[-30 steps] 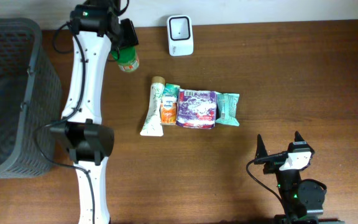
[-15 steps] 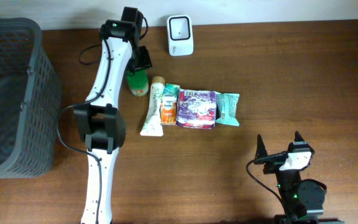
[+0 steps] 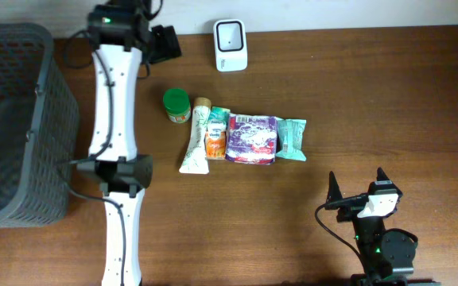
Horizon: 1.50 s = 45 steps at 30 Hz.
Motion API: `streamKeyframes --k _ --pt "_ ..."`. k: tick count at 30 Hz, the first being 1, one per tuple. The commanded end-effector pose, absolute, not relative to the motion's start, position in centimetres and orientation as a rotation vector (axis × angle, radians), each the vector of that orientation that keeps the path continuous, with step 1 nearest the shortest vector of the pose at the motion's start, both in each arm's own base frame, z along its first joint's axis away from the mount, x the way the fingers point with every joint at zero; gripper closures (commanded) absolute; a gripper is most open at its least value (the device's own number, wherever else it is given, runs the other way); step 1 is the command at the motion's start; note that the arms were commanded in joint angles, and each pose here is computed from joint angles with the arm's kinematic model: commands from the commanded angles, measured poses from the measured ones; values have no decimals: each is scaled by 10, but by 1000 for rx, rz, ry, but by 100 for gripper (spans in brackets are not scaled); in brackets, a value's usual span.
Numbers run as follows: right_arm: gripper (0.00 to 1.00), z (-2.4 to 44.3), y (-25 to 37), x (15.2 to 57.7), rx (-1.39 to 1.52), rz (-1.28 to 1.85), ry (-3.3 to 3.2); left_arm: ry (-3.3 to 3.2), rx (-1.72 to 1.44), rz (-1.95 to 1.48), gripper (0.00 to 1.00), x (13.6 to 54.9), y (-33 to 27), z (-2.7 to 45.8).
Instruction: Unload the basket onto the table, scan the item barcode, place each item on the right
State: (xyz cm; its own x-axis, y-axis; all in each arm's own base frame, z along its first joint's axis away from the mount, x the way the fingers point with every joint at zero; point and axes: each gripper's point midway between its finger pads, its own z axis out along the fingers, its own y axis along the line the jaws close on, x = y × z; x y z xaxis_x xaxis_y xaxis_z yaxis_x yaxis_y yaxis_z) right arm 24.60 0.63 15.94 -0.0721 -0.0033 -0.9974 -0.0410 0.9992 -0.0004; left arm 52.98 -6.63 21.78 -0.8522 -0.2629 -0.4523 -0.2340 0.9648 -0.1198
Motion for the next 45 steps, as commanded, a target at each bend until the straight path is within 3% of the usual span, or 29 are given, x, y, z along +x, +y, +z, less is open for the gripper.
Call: streamKeyframes --k 1,6,9,14,17,28,30,34,39,45 --pt "1 156 10 246 -51 38 1647 2509 -249 -146 1 493 -65 303" --pt "1 156 10 246 -51 38 1647 2357 91 -401 1 436 -102 391" --pt "1 156 10 246 -51 38 1647 2379 78 -368 1 399 -91 408" --pt "1 156 10 246 -51 38 1647 2623 -131 -59 1 296 -34 356" --pt "1 156 10 246 -51 38 1647 2635 -312 4 1 267 -18 336" --pt "1 156 8 246 -46 32 1647 2686 -304 -17 1 253 -21 324" --pt "1 162 23 245 -68 144 1625 2686 -304 -17 1 253 -21 324" --pt "1 218 103 208 -224 821 1442 2686 -304 -17 1 253 -21 324" --pt "1 302 103 171 -290 872 1076 2686 -304 -17 1 252 -21 324" --pt "1 419 76 144 -263 572 883 2686 -304 -17 1 253 -21 324"
